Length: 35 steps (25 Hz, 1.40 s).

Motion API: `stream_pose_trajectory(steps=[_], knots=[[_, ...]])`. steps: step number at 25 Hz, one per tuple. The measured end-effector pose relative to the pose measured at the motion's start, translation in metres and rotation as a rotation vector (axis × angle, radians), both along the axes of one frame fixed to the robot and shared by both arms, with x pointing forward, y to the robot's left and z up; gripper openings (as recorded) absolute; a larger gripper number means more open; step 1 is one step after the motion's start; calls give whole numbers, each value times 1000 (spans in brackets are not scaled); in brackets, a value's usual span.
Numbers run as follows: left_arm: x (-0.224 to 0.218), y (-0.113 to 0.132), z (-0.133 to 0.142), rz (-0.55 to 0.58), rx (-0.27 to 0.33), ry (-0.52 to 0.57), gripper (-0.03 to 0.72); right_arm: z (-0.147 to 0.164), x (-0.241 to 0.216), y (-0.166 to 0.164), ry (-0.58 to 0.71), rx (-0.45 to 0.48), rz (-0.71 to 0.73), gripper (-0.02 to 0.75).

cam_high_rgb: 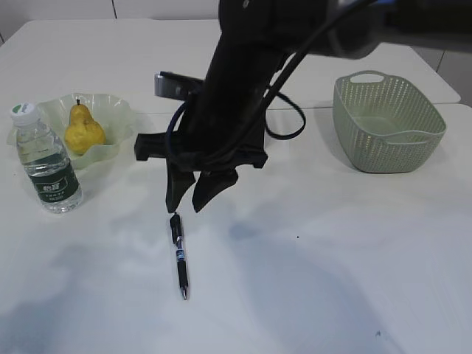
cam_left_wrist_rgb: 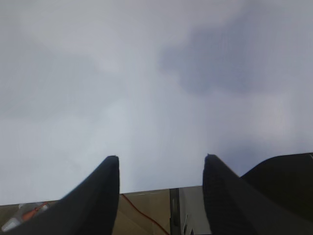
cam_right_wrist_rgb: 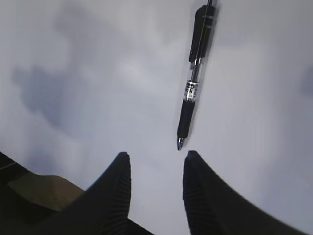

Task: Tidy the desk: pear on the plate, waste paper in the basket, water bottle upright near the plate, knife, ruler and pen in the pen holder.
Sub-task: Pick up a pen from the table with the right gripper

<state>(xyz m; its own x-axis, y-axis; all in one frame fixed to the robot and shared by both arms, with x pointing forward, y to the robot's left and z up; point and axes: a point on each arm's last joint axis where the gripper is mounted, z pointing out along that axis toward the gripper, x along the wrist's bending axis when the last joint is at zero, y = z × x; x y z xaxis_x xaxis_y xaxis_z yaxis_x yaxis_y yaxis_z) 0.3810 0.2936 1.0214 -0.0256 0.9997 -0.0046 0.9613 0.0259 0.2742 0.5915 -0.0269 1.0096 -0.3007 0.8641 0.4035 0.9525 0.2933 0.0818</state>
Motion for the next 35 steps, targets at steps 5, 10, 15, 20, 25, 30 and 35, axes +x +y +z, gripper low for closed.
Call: stream_pose_trajectory(steps=[5,10,15,20,25,30,35], knots=[[-1,0,0,0,0,6,384,-32,-2,27,-6,-8,-24,300],[-2,0,-1,1,2,27,384,-64,5,36,-8,-45,-36,300],[-3,0,-1,1,3,37,384,-64,19,40,-75,-65,-26,302],[-4,0,-1,1,3,40,384,-44,31,40,-189,-92,-30,302],[-4,0,-1,1,2,40,384,-42,31,38,-176,-124,-27,302],[-4,0,-1,1,2,40,384,-62,31,38,-118,-166,-25,303],[-4,0,-1,1,2,40,384,-76,30,39,-80,-189,-30,303]])
